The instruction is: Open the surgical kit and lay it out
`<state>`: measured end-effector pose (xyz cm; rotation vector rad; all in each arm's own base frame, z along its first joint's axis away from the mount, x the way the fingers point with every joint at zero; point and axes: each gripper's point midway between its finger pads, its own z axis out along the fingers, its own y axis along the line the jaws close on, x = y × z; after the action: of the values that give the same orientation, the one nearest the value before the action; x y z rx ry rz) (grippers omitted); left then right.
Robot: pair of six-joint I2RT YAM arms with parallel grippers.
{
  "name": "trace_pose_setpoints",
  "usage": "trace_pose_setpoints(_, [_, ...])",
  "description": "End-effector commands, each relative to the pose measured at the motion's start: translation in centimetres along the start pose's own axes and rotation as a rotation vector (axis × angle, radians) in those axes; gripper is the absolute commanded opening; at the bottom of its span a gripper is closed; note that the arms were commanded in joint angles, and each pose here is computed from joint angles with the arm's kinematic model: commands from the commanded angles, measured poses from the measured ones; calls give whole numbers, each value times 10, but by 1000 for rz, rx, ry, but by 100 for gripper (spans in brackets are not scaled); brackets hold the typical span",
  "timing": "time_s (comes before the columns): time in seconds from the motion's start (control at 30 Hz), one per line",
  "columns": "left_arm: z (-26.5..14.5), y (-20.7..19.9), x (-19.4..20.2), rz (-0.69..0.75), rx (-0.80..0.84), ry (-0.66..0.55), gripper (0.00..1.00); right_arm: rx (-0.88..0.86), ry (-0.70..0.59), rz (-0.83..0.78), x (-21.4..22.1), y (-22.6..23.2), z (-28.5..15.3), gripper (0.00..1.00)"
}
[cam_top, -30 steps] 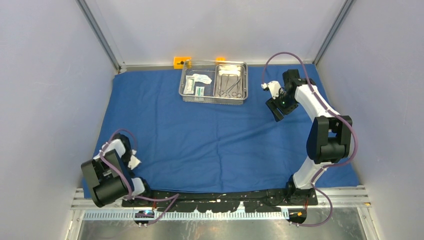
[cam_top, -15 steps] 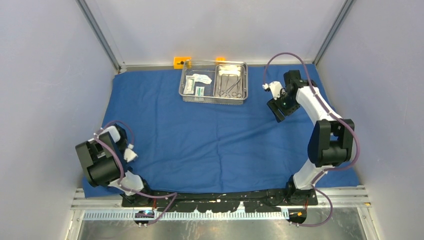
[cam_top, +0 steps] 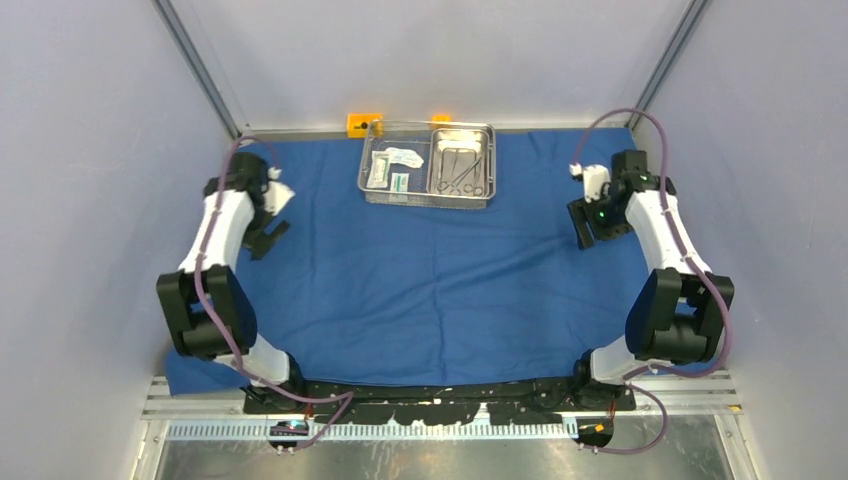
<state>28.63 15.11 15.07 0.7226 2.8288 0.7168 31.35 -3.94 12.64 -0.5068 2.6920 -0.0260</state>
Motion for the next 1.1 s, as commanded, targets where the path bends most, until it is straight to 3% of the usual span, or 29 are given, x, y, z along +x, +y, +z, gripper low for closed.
trace_pose_setpoints(0.0, [10, -36, -83, 19, 24, -131, 100, 5, 35, 110, 42, -24, 2, 66])
trace_pose_setpoints(0.13, [12, -48, -126, 11, 53, -204, 100, 15, 60, 168, 75, -41, 11, 65])
trace_pose_setpoints(0.27, [19, -52, -141, -14, 66, -238, 99, 16, 120, 183, 106, -46, 27, 64])
trace_pose_setpoints(0.63, [33, -52, -136, 12, 18, -229, 99, -20, 335, 162, 202, -31, 40, 60])
trace_pose_setpoints(1.07, [53, -49, -143, 37, -29, -218, 99, -7, 505, 73, 261, 1, 23, 59])
